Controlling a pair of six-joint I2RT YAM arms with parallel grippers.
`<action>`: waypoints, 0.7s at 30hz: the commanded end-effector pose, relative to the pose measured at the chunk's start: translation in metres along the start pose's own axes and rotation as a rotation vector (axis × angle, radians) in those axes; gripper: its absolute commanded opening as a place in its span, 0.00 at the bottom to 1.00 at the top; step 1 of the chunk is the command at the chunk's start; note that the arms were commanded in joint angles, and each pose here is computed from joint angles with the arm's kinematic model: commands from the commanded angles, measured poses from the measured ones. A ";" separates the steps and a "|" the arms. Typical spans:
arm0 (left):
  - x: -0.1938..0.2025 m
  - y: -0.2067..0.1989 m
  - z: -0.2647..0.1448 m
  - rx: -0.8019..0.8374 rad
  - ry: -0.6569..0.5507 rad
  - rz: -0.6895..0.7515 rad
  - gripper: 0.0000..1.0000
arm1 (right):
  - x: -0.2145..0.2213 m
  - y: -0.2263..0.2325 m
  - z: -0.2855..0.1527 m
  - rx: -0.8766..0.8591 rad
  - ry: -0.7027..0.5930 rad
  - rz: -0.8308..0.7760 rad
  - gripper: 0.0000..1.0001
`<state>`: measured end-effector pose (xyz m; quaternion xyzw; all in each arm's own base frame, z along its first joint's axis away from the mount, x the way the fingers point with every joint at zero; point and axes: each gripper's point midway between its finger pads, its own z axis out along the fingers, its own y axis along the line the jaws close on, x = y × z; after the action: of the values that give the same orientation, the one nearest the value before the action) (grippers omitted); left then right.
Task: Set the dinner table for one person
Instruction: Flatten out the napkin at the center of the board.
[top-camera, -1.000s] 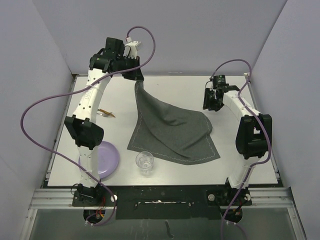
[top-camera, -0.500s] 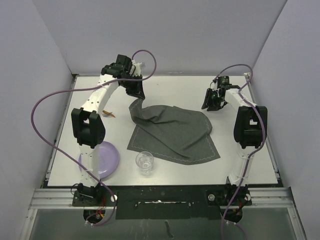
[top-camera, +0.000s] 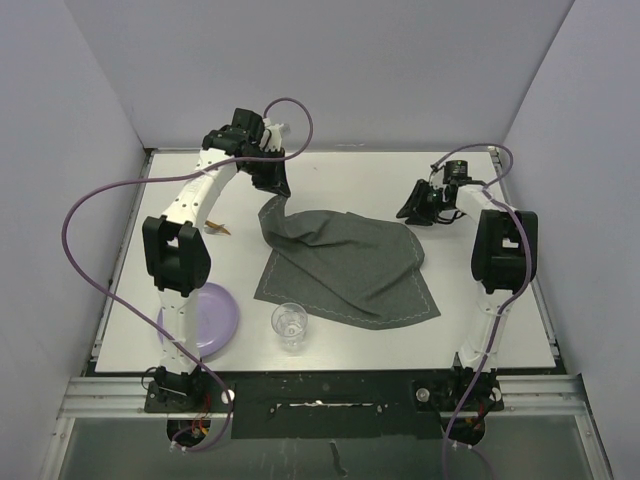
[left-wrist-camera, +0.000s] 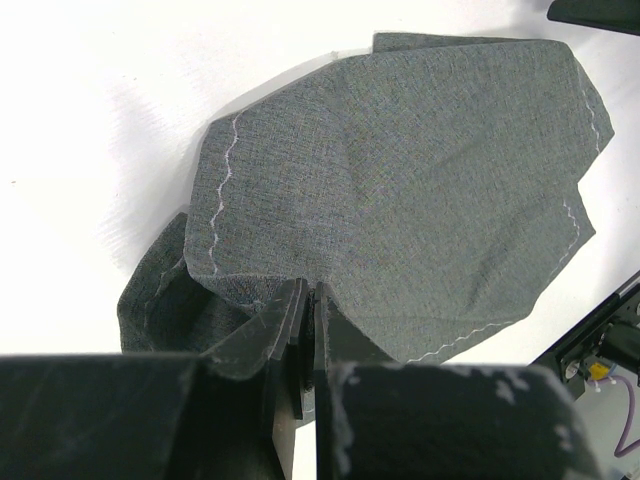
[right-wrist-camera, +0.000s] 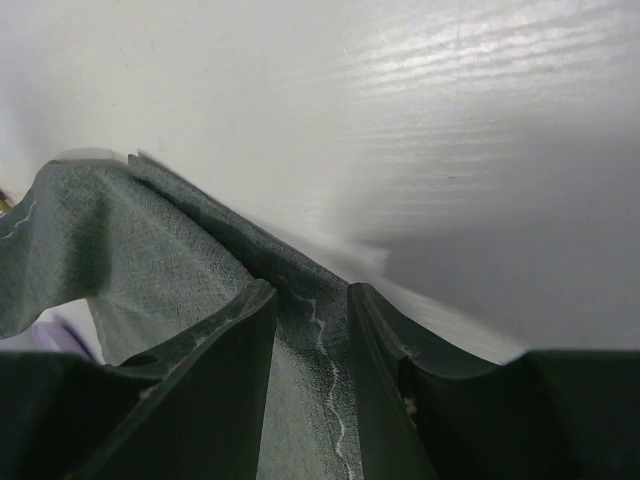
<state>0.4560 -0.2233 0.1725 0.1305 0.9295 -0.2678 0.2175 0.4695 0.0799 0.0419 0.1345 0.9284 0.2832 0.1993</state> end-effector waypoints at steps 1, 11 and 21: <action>-0.012 -0.009 -0.005 0.023 -0.050 0.030 0.00 | 0.001 0.023 -0.005 -0.168 -0.007 0.039 0.35; -0.010 -0.016 -0.007 0.026 -0.049 0.037 0.00 | 0.023 0.037 -0.008 -0.286 0.029 0.092 0.15; -0.007 -0.019 -0.008 0.019 -0.048 0.045 0.00 | 0.007 0.081 -0.041 -0.328 -0.028 -0.022 0.00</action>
<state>0.4466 -0.2327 0.1620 0.1379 0.9320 -0.2680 0.2014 0.4415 0.1142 0.0424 0.1592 0.8874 0.4009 0.1625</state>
